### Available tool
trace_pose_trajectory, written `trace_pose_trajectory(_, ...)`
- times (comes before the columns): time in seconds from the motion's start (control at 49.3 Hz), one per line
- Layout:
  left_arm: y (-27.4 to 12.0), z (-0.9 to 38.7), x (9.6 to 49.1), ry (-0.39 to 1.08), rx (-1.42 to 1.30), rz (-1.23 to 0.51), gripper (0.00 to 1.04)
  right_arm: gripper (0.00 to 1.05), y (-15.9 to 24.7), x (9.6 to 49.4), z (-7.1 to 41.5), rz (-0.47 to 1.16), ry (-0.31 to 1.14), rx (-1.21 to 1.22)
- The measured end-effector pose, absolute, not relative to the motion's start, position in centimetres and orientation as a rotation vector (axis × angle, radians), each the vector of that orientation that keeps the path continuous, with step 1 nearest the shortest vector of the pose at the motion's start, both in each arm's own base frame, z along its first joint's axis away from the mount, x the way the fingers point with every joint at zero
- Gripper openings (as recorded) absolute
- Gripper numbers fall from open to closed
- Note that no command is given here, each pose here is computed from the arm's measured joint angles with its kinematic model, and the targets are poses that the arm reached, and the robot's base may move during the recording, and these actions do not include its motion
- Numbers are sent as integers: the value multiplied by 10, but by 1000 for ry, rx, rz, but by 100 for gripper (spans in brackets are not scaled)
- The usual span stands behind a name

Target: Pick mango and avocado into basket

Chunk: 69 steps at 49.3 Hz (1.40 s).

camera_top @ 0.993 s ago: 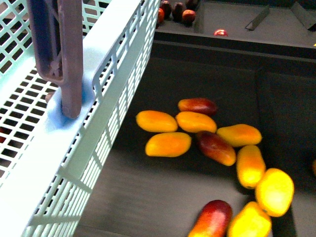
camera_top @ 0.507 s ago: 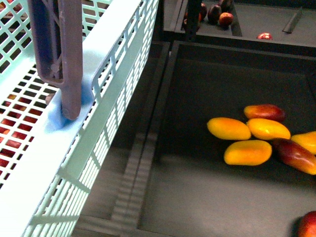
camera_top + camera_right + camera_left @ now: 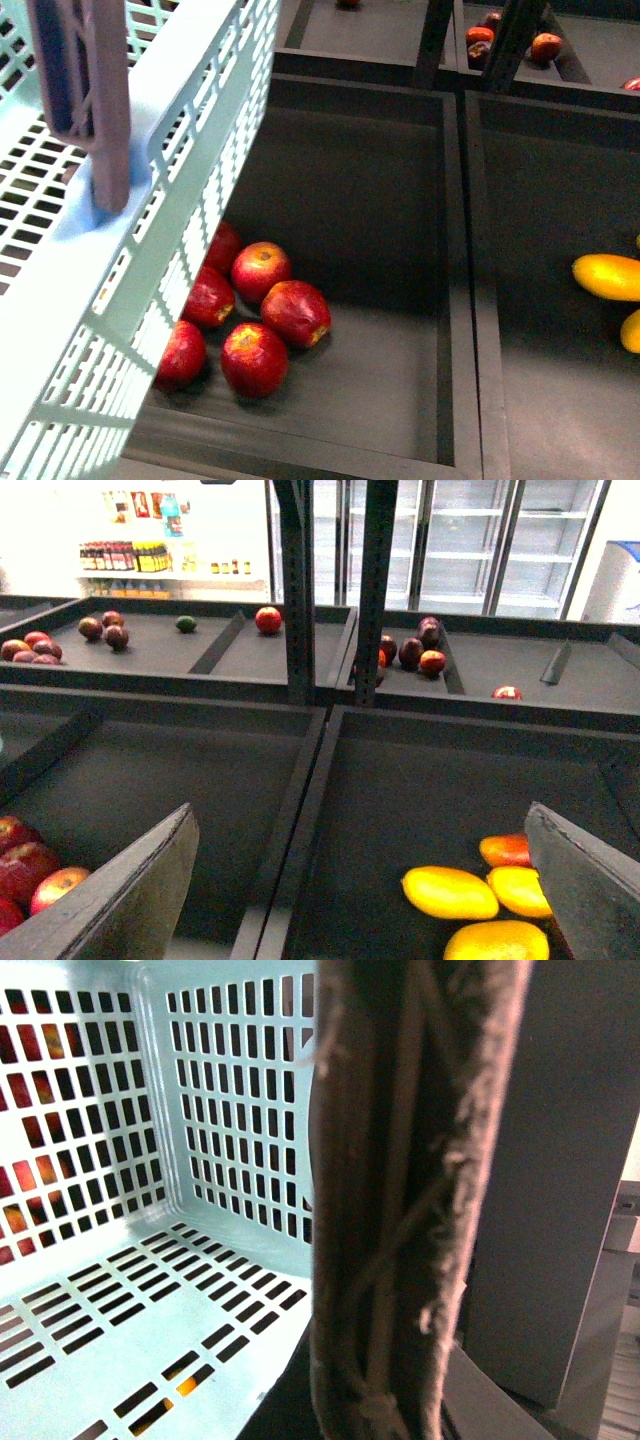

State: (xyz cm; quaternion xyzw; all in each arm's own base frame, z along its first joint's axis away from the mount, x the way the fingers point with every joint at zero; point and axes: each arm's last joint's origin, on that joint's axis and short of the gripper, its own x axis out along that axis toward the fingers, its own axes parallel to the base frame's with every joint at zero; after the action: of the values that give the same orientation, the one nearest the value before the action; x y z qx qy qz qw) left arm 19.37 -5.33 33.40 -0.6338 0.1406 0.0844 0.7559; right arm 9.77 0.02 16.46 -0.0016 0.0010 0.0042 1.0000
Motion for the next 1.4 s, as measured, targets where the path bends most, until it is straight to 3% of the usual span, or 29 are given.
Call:
trace_pose_trajectory(0.426,-56,334,193,337,-1386,148,8,97,0,98,165,1,2,-3)
trace_pose_trajectory(0.486,-62,333,203,370,-1169,-8,8,97,0,98,165,1,2,-3)
trace_pose_trajectory(0.709,-95,306,259,501,-417,-329,8,97,0,98,165,1,2,-3)
trace_pose_trajectory(0.831,-129,282,294,595,-299,-549,8,97,0,98,165,1,2,-3)
trace_pose_trajectory(0.993,-179,261,310,706,-254,-773,8,97,0,98,165,1,2,-3)
trace_pose_trajectory(1.399,-192,260,304,702,-154,-778,8,97,0,98,165,1,2,-3)
